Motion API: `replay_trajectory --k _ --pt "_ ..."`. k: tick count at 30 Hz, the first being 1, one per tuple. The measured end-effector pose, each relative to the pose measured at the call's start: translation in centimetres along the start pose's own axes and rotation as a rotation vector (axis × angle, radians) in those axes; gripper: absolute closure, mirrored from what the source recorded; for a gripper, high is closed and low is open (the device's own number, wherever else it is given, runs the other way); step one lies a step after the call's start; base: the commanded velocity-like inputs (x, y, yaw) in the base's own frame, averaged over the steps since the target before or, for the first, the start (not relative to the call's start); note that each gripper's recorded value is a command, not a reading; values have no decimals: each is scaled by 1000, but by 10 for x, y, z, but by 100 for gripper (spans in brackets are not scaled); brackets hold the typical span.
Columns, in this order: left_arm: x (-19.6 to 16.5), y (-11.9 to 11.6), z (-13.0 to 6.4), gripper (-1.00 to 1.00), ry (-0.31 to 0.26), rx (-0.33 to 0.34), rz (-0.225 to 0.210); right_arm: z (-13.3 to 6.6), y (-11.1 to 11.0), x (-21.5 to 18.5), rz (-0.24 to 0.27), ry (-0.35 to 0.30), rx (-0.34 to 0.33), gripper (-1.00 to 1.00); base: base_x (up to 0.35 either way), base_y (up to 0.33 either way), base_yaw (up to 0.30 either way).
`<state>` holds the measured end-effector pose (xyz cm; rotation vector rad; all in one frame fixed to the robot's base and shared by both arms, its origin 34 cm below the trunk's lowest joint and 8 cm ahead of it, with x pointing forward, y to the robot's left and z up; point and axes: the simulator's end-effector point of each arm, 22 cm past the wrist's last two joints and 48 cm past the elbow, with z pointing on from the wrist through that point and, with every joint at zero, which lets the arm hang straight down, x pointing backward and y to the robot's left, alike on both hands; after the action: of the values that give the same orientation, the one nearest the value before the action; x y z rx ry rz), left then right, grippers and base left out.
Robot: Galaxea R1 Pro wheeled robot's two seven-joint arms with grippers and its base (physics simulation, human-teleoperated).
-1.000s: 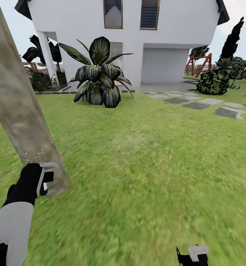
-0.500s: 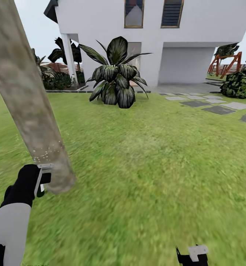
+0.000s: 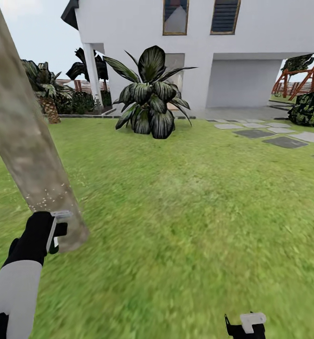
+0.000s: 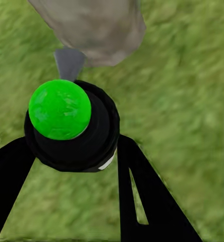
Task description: In the garden, pick up the pesticide atomizer on the floor and spray pesticide onto both trees until each tree trunk is fully covered.
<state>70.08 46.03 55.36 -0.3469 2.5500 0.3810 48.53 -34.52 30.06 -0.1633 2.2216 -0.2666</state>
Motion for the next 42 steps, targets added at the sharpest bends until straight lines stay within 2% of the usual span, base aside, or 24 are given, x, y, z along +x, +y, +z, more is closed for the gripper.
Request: replay_trajectory --k 2,4,7,11,14,18,22,31,38,42 --pt "12 21 6 100 18 -32 3 0 0 0 0 0 0 -100 146 -242 205" --pt "18 24 8 100 26 -30 -1 0 0 0 0 0 0 -100 140 -246 260" --pt "23 13 10 100 33 -11 -1 0 0 0 0 0 1 -100 140 -247 274" --pt "28 -19 8 100 42 37 2 0 0 0 0 0 0 -100 159 -246 277" --pt "28 -25 7 100 39 43 3 0 0 0 0 0 0 -100 218 -201 277" --pt "24 -17 6 100 26 28 4 0 0 0 0 0 0 -100 267 -159 277" --pt "22 3 8 100 20 8 -30 0 0 0 0 0 0 -100 280 -146 249" --pt "23 -7 8 100 21 25 -30 0 0 0 0 0 1 -100 144 -234 15" --pt "26 8 11 100 28 0 -33 0 0 0 0 1 0 -100 -209 -135 131" --pt "46 22 18 100 57 -14 -50 0 0 1 0 1 0 -100 -339 71 274"
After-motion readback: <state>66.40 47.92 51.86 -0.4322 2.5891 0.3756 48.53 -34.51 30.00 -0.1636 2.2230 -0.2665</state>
